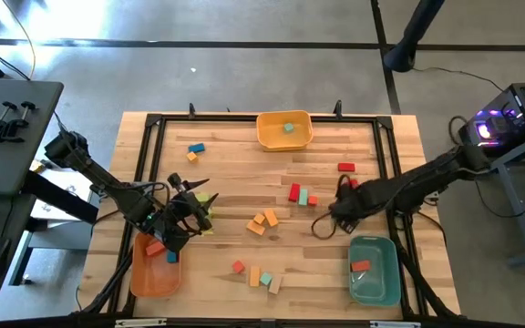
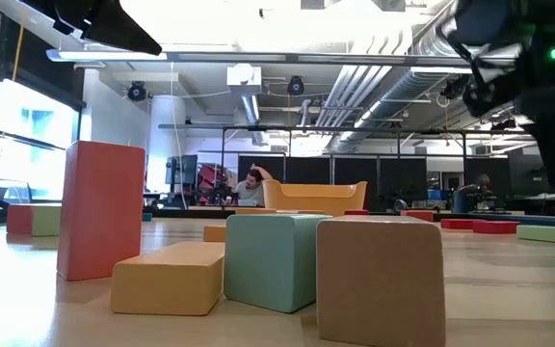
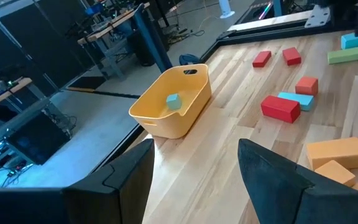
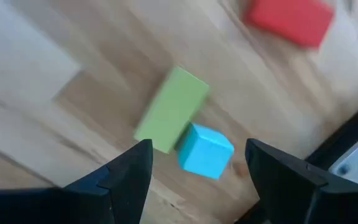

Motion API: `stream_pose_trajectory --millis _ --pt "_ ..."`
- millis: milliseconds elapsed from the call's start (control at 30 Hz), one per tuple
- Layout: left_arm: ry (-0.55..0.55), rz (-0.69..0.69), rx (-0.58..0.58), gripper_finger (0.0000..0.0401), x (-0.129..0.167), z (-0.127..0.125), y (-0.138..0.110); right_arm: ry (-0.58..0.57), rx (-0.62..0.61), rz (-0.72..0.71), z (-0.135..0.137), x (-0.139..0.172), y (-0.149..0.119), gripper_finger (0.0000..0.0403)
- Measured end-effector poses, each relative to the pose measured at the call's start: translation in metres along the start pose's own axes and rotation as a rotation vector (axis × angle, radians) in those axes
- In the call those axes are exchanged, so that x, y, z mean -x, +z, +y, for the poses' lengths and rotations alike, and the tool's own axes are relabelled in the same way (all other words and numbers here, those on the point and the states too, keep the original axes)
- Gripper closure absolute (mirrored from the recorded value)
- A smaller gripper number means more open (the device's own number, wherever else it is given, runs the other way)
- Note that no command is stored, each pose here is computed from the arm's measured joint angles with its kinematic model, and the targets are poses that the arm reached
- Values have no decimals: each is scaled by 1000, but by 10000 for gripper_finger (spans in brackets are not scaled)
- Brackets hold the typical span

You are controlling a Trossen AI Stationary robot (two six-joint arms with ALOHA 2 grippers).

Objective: Sort blocks by size
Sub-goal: Put the small light blue block into the yellow bin

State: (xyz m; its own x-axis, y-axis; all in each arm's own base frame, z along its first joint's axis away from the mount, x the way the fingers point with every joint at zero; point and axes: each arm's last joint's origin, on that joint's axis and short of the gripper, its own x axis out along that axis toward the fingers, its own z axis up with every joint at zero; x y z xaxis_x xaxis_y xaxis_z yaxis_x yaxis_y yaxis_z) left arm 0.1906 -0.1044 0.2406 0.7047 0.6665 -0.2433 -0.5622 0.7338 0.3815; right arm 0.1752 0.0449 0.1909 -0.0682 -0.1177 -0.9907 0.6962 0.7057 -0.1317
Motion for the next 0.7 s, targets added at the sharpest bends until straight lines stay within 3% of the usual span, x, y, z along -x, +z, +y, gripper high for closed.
stream_pose_trajectory --millis 167,367,700 --pt "6 2 1 184 -1 1 0 62 -211 55 -21 -24 -3 148" --pt "5 4 3 184 -2 1 0 114 -249 128 -27 -46 -6 148" --pt "3 4 12 184 -2 0 0 113 -231 139 -28 -48 -7 170"
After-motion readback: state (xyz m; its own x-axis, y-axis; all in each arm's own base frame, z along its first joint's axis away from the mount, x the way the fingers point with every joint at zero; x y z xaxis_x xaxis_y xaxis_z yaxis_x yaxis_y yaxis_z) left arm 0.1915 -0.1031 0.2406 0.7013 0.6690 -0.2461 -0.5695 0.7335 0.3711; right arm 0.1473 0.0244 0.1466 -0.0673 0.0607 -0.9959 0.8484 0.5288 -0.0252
